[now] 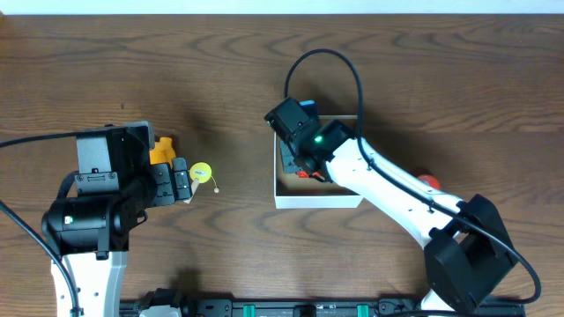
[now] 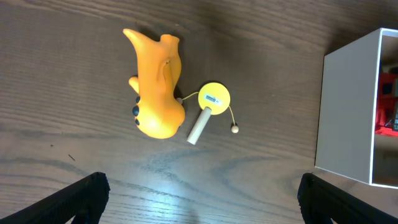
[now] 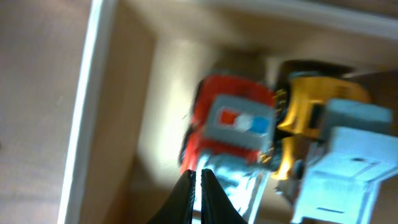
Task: Pack container
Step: 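Release the fire truck and move the right gripper to the orange ball, then grasp the orange-grey ball with the right gripper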
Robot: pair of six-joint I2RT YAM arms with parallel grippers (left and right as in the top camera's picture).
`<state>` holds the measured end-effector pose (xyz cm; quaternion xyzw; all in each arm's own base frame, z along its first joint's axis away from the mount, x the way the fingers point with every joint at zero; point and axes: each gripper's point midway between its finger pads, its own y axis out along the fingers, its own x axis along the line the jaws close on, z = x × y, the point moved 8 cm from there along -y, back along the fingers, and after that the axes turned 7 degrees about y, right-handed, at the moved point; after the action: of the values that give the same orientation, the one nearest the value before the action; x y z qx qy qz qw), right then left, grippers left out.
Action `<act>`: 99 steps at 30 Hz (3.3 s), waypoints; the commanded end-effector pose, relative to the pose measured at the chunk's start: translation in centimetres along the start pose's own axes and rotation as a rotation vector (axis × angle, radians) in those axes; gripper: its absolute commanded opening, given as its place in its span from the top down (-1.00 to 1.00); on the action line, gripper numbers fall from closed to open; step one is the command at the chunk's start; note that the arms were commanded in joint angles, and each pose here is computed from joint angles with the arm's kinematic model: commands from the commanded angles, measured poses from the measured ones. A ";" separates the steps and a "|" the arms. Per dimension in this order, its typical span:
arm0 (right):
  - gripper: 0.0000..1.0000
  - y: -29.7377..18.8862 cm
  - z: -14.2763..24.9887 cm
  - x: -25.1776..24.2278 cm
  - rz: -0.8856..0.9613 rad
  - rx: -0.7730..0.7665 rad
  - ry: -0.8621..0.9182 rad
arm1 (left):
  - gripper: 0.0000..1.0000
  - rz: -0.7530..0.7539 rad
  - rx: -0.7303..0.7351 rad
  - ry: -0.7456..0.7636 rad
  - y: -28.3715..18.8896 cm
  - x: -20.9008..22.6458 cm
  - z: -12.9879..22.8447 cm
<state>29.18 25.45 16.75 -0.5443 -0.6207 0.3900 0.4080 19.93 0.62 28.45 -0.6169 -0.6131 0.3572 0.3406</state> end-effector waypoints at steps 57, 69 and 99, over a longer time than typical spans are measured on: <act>0.53 4.3 -2.4 2.0 -0.063 -0.098 -0.344 | -0.96 -0.004 0.003 -0.013 0.0 0.1 0.1; -0.17 -7.4 -8.8 -4.3 0.064 -0.340 0.066 | -0.96 -0.004 0.003 -0.013 0.0 0.1 0.1; -0.98 -3.0 4.2 -28.1 0.255 0.169 1.006 | -0.96 -0.001 0.003 -0.017 0.0 0.0 0.1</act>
<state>26.84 -3.42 17.04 -0.7102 -0.2499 0.1721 0.6353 19.93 0.62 28.45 -0.6170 -0.6131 0.3572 0.3403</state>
